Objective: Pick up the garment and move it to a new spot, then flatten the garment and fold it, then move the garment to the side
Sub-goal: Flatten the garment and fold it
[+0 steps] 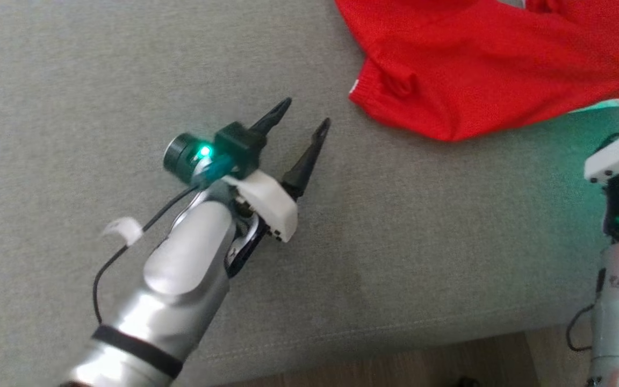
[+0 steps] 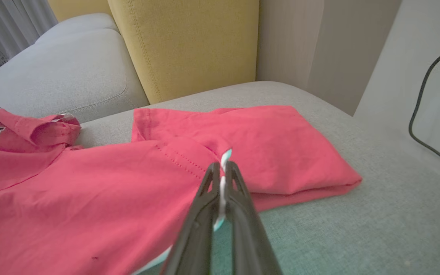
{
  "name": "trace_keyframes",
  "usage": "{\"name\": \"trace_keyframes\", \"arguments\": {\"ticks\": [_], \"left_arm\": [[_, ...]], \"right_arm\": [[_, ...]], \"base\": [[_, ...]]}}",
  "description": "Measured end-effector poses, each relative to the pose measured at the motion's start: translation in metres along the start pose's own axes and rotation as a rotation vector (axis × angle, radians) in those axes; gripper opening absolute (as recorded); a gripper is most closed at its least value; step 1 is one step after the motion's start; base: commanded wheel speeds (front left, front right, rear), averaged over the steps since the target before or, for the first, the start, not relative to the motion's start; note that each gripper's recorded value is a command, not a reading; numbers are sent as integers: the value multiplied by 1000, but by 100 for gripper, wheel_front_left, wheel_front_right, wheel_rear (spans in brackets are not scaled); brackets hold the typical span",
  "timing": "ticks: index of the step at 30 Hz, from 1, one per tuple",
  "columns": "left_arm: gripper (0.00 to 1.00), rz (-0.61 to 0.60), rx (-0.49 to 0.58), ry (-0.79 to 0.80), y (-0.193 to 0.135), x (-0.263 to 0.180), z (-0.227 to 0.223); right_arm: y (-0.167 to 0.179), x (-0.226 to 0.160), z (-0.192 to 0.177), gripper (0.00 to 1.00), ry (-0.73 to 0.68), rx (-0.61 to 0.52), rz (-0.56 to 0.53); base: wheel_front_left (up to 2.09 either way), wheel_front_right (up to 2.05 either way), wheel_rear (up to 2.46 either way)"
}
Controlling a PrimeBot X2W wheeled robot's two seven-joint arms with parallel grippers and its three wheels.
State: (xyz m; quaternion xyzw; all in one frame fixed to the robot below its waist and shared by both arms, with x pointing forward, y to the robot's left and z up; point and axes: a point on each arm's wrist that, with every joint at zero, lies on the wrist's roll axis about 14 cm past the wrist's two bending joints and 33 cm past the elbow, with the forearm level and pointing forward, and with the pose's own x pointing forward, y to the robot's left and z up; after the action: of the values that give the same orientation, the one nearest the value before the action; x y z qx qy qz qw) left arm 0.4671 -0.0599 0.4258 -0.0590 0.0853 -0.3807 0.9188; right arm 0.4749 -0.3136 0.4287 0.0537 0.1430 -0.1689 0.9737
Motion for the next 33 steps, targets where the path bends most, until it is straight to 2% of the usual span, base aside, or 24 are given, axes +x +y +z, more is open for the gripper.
{"name": "trace_keyframes", "arguments": {"ticks": [7, 12, 33], "left_arm": [[100, -194, 176, 67, -33, 26, -15], [100, -229, 303, 138, -21, 38, -31], [100, -292, 351, 113, -34, 63, -25]], "right_arm": [[3, 1, -8, 0, 16, 25, 20], [3, 2, -8, 0, 15, 34, 27], [5, 4, -14, 0, 25, 35, 40]], "base": [[0, 0, 0], [0, 0, 0], [0, 0, 0]]}}
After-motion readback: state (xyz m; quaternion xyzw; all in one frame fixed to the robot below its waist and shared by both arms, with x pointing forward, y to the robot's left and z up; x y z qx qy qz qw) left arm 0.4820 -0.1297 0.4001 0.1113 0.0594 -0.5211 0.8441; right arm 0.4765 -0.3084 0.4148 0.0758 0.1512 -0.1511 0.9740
